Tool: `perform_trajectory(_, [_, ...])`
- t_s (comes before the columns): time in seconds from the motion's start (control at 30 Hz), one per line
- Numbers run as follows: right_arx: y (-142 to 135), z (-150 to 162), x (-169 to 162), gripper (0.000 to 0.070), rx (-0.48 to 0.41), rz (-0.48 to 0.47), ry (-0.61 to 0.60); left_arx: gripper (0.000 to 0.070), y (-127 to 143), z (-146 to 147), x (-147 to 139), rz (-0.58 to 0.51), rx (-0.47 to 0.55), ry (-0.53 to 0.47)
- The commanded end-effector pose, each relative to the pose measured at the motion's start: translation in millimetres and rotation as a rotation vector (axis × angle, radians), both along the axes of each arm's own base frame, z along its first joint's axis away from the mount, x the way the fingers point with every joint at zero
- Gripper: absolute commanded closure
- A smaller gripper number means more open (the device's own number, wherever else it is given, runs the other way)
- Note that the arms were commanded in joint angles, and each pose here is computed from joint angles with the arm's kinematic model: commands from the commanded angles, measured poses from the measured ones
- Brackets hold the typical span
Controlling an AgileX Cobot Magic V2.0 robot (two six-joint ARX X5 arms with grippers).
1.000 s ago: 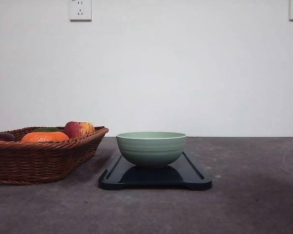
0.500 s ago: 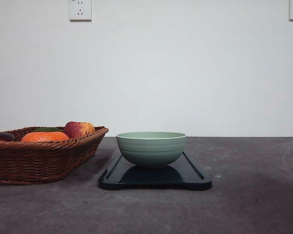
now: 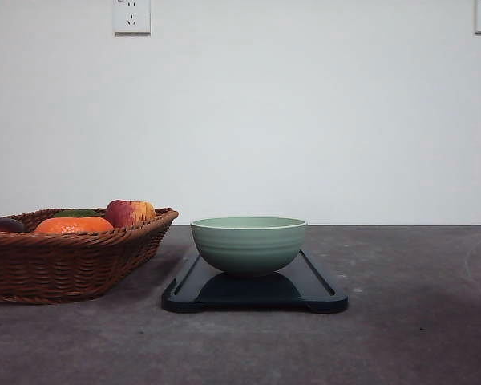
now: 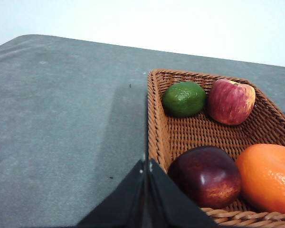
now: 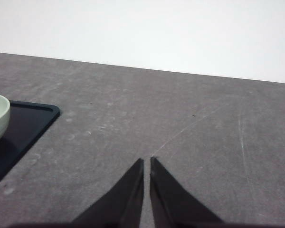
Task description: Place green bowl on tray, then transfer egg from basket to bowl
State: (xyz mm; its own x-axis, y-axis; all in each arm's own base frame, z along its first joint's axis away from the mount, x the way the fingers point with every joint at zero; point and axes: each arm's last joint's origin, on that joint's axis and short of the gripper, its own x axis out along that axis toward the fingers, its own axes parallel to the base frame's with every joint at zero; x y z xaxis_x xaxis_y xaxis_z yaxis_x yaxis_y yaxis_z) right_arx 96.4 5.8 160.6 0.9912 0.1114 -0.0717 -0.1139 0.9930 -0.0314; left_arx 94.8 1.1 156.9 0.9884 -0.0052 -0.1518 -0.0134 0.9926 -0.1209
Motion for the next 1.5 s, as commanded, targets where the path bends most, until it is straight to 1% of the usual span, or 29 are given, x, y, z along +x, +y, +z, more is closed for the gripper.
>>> perform_trajectory(0.0, [-0.3,-0.5,0.4,0.0683,0.011,-0.006,-0.005,0.0700,0.3,-6.9,0.8,0.000,0.013,0.024])
perform_trajectory(1.47, [-0.3,-0.5,0.4,0.0683,0.011,-0.006,-0.005,0.0700,0.3,-6.9,0.8,0.000,0.012,0.024])
